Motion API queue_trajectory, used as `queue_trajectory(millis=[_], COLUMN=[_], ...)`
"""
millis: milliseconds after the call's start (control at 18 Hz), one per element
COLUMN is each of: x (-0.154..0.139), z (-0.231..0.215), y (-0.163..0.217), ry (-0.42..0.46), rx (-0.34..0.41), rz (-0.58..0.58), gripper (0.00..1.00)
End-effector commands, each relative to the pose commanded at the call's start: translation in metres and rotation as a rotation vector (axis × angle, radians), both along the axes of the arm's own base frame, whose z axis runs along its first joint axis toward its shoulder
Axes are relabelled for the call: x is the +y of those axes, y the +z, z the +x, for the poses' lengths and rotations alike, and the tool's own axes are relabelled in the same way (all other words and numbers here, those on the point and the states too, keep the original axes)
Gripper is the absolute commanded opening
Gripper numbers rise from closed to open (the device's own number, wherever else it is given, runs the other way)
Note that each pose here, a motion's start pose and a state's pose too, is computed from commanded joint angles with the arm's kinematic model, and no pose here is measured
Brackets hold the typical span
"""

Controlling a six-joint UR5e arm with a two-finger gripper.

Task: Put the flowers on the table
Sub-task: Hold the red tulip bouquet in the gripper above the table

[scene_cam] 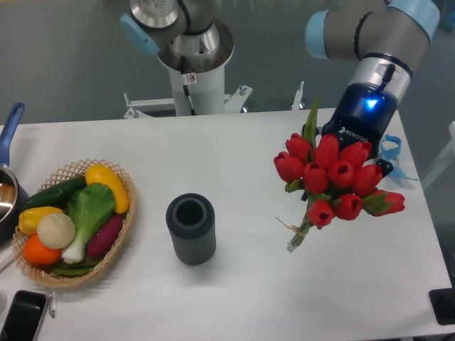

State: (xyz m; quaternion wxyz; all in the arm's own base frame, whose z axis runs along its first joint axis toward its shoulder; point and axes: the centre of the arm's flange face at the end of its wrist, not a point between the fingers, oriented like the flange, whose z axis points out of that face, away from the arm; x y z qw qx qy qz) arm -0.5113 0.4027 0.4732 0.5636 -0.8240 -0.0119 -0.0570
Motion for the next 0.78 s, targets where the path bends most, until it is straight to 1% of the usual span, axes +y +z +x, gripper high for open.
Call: queue_trajectory(millis=[278, 444, 778], x=[-0.0003, -0.0053, -0.0089], z=[0.0008, -0.0021, -0.0056], y=[-0.0014, 0.0003, -0.0036], ry=[-0.002, 0.008, 0.057], rx=[0.005, 0.008, 0.042], rz=[-0.002, -0.002, -0.079], gripper=[0.45, 0.45, 0.45])
